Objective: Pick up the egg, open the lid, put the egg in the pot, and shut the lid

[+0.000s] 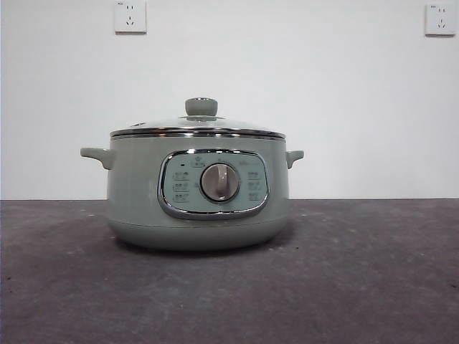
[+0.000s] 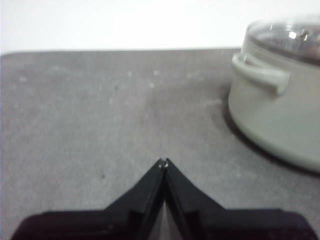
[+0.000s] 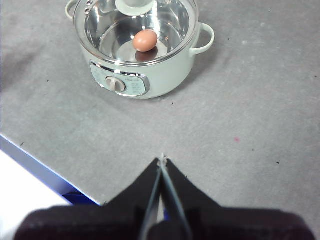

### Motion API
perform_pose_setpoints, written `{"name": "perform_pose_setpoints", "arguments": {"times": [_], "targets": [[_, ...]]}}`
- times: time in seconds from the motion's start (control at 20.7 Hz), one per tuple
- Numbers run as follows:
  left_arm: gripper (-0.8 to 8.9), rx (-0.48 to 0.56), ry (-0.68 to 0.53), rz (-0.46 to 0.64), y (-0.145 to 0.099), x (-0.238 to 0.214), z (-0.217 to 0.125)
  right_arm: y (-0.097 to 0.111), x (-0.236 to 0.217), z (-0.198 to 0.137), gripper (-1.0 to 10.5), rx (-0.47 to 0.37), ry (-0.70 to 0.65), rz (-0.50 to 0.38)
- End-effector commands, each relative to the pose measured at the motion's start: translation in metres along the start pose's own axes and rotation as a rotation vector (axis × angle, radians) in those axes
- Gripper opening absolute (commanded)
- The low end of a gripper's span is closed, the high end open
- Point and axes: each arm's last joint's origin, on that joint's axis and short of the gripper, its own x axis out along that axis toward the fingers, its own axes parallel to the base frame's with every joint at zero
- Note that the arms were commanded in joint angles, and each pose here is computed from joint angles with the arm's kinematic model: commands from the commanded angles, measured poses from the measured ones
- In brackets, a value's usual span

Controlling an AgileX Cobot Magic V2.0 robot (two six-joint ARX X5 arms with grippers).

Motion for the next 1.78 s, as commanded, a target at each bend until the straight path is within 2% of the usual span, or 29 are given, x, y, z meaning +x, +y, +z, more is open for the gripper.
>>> {"name": "perform_pose_setpoints", "arguments": {"times": [0.05, 0.87, 0.96, 1.16, 1.25, 1.45, 1.78], "targets": [[-0.03, -0.013, -0.003, -0.012, 0.000, 0.001, -0.002, 0.000, 0.004, -0.001, 0.0, 0.009, 0.037, -0.001], [-0.04, -0.022, 0.082, -0.007, 0.001, 0.006, -0.008, 0.000, 0.014, 0.004, 0.0, -0.009, 0.071, -0.011], [-0.04, -0.022, 0.087, -0.007, 0.001, 0.006, -0.008, -0.004, 0.002, -0.001, 0.0, -0.075, 0.016, -0.051], [-0.04, -0.023, 0.090, -0.007, 0.001, 0.006, -0.009, -0.016, -0.028, -0.013, 0.0, 0.032, -0.315, -0.164], [-0.03, -0.023, 0.091, -0.007, 0.001, 0.006, -0.009, -0.019, -0.032, -0.029, 0.0, 0.064, -0.423, -0.274], [-0.03, -0.023, 0.091, -0.007, 0.001, 0.006, -0.009, -0.025, 0.000, -0.072, 0.0, 0.108, -0.576, -0.439], [-0.04, -0.023, 0.091, -0.007, 0.001, 0.006, -0.009, -0.038, 0.073, -0.126, 0.0, 0.207, -0.654, -0.490]]}}
